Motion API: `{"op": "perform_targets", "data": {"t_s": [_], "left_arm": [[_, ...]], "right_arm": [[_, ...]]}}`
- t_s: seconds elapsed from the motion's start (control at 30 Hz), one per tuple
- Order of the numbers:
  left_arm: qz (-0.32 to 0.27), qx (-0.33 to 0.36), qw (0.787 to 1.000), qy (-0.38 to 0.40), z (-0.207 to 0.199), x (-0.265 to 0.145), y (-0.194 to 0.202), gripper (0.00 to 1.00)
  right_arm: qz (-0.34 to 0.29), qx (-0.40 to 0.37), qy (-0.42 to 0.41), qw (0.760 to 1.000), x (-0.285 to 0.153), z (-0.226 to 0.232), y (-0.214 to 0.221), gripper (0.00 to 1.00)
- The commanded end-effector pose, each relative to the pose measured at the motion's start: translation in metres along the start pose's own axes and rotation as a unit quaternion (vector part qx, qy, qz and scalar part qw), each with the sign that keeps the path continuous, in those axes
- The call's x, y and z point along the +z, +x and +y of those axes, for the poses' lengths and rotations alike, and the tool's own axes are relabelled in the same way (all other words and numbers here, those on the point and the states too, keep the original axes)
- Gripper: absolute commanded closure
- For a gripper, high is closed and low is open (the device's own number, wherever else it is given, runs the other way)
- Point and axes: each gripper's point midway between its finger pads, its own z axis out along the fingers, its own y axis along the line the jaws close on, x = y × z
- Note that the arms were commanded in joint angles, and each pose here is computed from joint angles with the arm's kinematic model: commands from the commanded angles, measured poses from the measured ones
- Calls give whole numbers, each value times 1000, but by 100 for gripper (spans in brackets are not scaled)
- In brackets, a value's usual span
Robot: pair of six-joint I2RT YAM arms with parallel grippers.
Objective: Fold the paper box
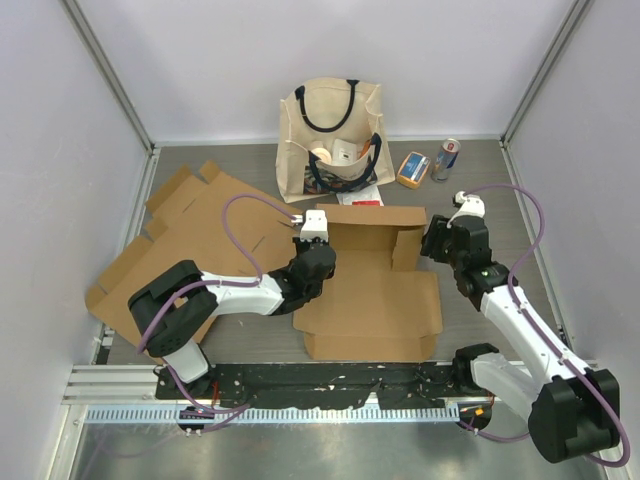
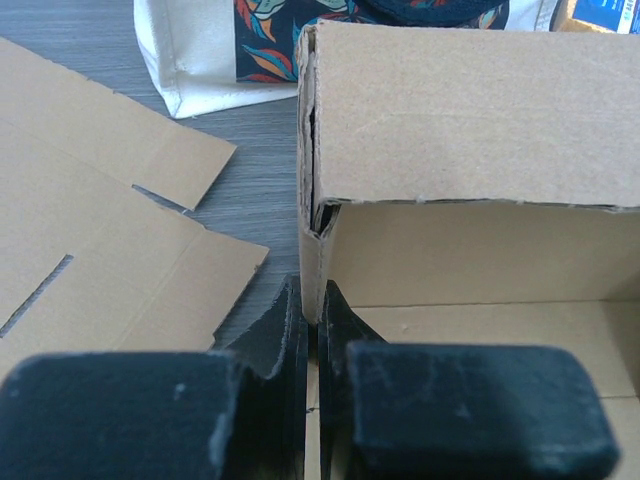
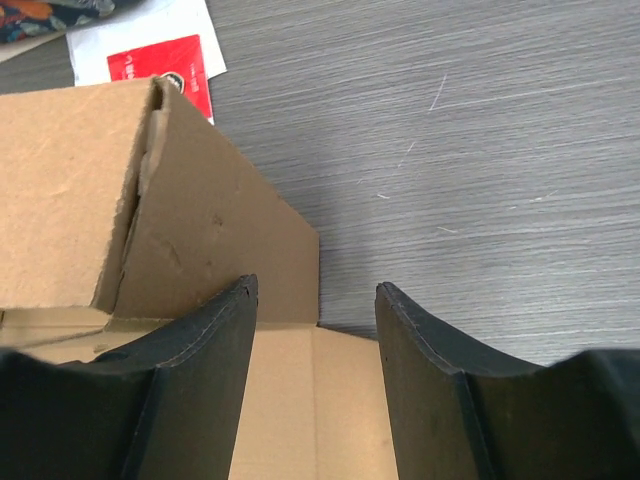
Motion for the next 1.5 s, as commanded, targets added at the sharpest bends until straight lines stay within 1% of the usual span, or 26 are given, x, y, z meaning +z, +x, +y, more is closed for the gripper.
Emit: {"op": "perform_targets", "data": {"t_s": [0.0,0.23,0.4,0.43,0.5,0.53,0.63,0.83,0.9,0.93,0.97,1.0,1.1,1.2,1.4,1.47], "left_arm": [[21,30,999,15,0,-3,17,100],[20,34,999,19,1,-5,15,100],[20,37,999,20,-1,-5,16,100],[20,36,999,20,0,-5,15,100],[20,37,999,19,1,-4,16,100],[21,38,999,18,1,-4,17,100],[21,39,999,17,1,-4,17,100],[23,38,999,20,-1,-4,18,100],[22,38,999,20,0,-4,17,100],[22,36,999,20,0,-5,16,100],[22,38,999,20,0,-5,16,100],[22,38,999,20,1,-5,16,100],[23,39,999,20,1,-5,16,100],[22,38,999,21,0,-5,15,100],[25,35,999,26,-3,-5,17,100],[25,36,999,24,-2,-5,17,100]], "right_arm": [[-31,-40,-70,996,-7,29,-9,44],[-10,-46,-85,995,-12,38,2,44],[-2,-45,-72,996,-16,34,1,42],[15,-46,-62,997,-17,29,7,40],[25,-48,-57,997,-19,30,6,37],[50,-53,-52,996,-19,27,15,36],[77,-57,-55,994,-23,31,21,35],[55,-104,-69,991,-17,37,8,34],[67,-109,-90,988,-18,44,11,34],[70,-109,-91,987,-16,45,12,35],[79,-109,-118,984,-19,54,16,35],[84,-110,-126,982,-21,56,19,35],[83,-106,-141,981,-27,61,18,35],[89,-114,-130,981,-29,58,15,35],[109,-105,-174,973,-33,74,20,36],[97,-104,-142,980,-29,63,17,36]]}}
